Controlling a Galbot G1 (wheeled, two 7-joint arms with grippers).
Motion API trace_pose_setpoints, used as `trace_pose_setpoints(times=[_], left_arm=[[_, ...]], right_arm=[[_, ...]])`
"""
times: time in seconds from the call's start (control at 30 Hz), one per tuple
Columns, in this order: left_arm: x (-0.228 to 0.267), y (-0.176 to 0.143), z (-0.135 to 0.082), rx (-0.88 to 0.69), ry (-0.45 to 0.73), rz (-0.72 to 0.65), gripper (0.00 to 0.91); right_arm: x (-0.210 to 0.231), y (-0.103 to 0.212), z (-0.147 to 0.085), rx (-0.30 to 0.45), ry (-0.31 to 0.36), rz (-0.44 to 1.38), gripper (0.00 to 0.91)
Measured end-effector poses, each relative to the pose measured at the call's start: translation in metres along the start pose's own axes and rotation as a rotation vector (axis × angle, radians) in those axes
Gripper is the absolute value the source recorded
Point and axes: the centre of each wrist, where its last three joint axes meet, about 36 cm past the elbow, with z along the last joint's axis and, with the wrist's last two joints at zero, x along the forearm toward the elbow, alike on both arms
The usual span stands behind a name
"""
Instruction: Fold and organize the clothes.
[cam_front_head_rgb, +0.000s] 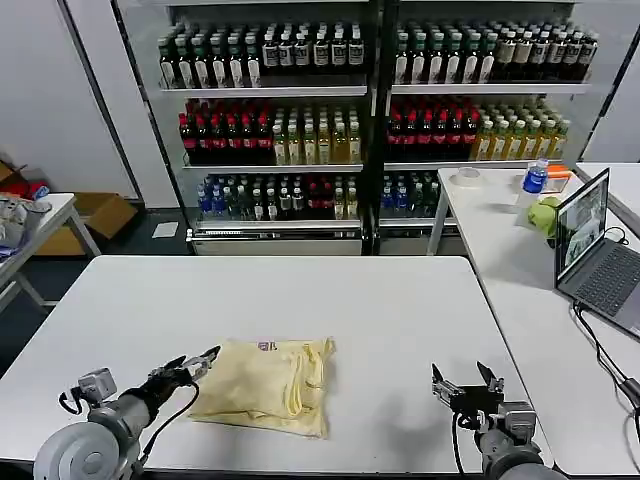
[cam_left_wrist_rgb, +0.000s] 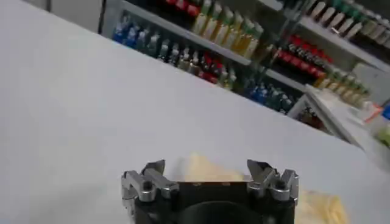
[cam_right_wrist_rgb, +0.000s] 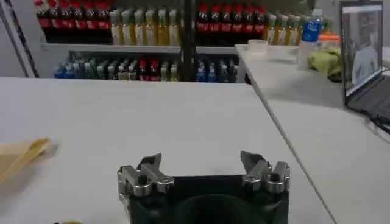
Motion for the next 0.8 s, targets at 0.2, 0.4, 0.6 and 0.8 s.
trace_pose_setpoints(times=[0.2, 0.4, 0.6, 0.8], left_arm=[[-0.006, 0.013, 0.007, 0.032, 0.026, -0.009, 0.907], [-0.011, 0.018, 0.017, 0.061, 0.051, -0.004, 0.907], [-0.014, 0.015, 0.026, 0.092, 0.067, 0.017, 0.907], [-0.021, 0.013, 0.03, 0.133, 0.065, 0.036, 0.907]], right_arm=[[0.002, -0.003, -0.001, 0.003, 0.0, 0.009, 0.907], [0.004, -0.004, -0.002, 0.007, -0.001, 0.012, 0.907], [0.006, -0.004, -0.004, 0.007, -0.005, 0.012, 0.907], [0.01, -0.005, -0.005, 0.009, -0.007, 0.016, 0.907]])
